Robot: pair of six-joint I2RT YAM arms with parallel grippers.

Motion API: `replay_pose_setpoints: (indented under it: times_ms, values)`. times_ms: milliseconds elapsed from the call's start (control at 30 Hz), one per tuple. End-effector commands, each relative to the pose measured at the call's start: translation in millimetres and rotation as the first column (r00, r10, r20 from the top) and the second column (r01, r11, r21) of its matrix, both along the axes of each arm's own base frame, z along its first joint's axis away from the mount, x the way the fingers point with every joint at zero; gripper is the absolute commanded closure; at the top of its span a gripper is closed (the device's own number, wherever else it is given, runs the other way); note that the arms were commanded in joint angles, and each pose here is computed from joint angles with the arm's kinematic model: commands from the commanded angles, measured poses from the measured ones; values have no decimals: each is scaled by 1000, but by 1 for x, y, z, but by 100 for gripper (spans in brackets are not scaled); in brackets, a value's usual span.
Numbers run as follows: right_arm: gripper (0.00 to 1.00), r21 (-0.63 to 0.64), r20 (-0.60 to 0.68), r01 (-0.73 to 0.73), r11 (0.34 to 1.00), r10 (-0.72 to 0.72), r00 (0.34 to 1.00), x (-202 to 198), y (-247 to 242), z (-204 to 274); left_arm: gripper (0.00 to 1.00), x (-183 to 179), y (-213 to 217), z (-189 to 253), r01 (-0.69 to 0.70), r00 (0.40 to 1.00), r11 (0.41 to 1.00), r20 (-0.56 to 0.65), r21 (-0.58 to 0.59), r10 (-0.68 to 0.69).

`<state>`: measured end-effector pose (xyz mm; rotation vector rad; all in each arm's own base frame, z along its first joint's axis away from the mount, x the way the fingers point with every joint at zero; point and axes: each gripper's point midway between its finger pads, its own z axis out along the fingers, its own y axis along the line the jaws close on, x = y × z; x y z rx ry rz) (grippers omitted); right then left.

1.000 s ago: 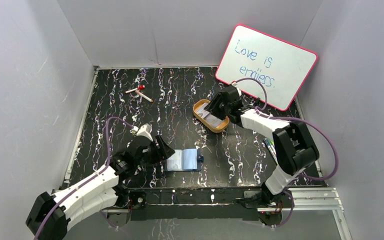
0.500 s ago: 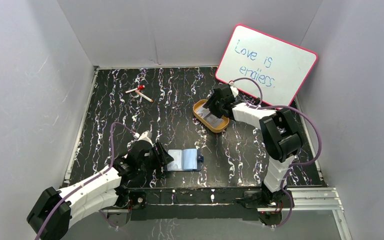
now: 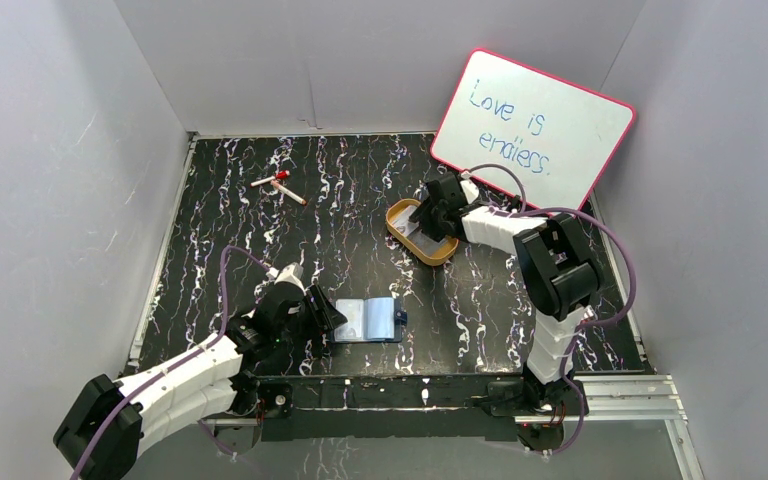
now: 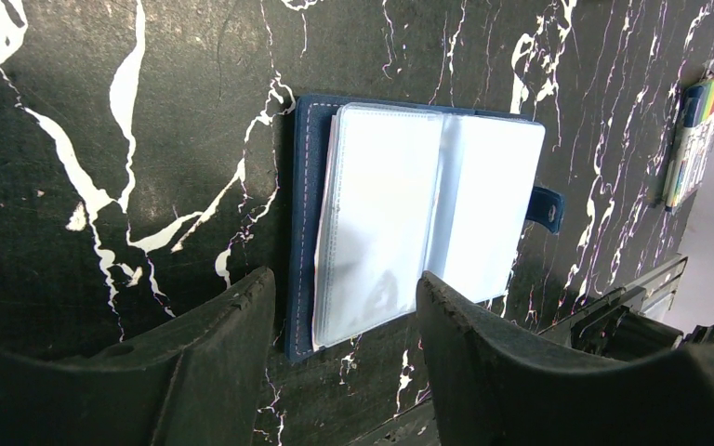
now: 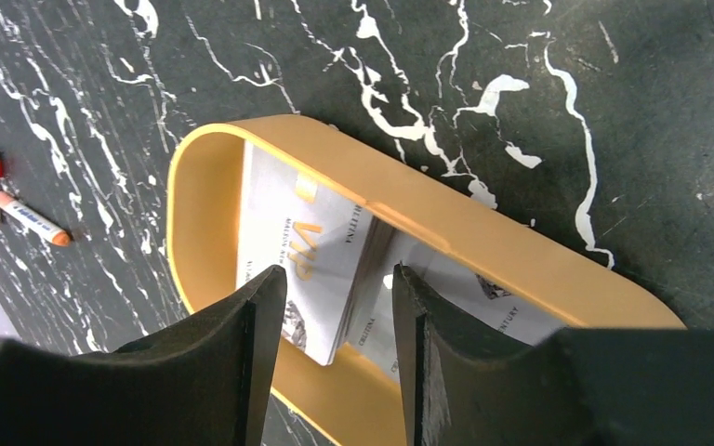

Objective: Put the credit cards into the card holder
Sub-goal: Pick up the credit card from the storage box.

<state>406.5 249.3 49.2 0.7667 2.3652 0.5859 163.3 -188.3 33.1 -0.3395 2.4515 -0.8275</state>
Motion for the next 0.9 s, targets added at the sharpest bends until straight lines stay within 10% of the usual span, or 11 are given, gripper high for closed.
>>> replay_pose_setpoints:
  times_ms: [0,867]
  values:
    - [47,9,21,24,1000,-24,999,13,4,0,45,-1,2,-2,-4,1000,1000,-6,-1,4]
    - [70,-34,8,9,999,-9,1000,-13,-15,-9,46,0,1,-1,5,1000,1000,0,10,-5]
